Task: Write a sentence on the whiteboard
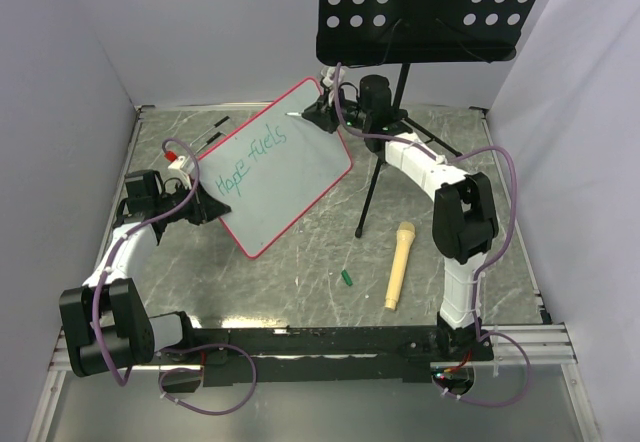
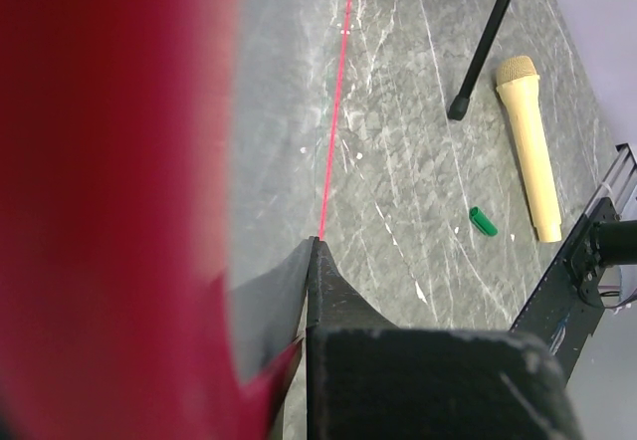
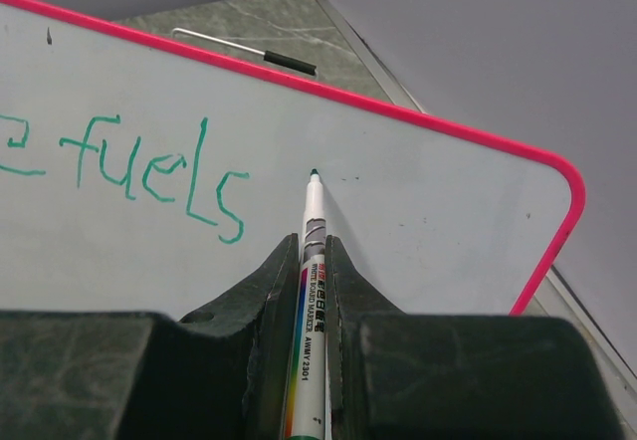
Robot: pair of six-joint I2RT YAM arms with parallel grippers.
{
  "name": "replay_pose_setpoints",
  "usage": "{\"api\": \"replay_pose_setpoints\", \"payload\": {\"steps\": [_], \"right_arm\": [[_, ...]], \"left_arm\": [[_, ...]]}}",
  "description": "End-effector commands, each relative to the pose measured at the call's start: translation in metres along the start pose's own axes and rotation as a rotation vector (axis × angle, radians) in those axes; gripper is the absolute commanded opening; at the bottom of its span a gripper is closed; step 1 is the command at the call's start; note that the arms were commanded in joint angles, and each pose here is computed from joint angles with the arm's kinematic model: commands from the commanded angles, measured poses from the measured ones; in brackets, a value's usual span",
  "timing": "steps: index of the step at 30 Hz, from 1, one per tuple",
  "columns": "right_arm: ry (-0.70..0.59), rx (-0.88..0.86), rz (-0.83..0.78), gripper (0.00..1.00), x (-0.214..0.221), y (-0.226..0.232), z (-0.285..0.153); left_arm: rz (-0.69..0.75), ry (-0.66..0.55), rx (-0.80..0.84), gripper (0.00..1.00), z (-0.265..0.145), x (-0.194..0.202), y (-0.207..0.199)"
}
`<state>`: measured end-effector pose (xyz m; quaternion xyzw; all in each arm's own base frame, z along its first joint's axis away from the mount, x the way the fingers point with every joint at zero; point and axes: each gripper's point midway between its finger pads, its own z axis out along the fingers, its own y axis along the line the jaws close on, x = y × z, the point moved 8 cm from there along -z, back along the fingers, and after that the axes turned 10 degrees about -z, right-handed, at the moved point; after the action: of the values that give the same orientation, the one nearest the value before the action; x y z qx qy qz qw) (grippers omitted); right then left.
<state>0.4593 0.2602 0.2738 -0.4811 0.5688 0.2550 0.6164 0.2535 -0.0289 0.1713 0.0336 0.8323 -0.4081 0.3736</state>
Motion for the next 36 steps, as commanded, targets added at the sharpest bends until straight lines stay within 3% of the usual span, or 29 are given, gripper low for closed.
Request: {"api": "replay_pose_setpoints", "payload": {"steps": [1, 21, 36], "right_arm": [[-0.022, -0.004, -0.051, 0.0, -0.008, 0.001, 0.0], [-0.006, -0.031, -0.028, 0.0, 0.005, 0.028, -0.023], [-0.029, 0.006, -0.022, 0.0, -0.009, 0.008, -0.011]], "left_arm": [[0.076, 0.006, -0.159, 0.01, -0.002, 0.006, 0.017], [0.073, 0.003, -0.173, 0.01, -0.002, 0.005, 0.018], [0.071, 0.003, -0.172, 0.01, -0.002, 0.005, 0.018]]}}
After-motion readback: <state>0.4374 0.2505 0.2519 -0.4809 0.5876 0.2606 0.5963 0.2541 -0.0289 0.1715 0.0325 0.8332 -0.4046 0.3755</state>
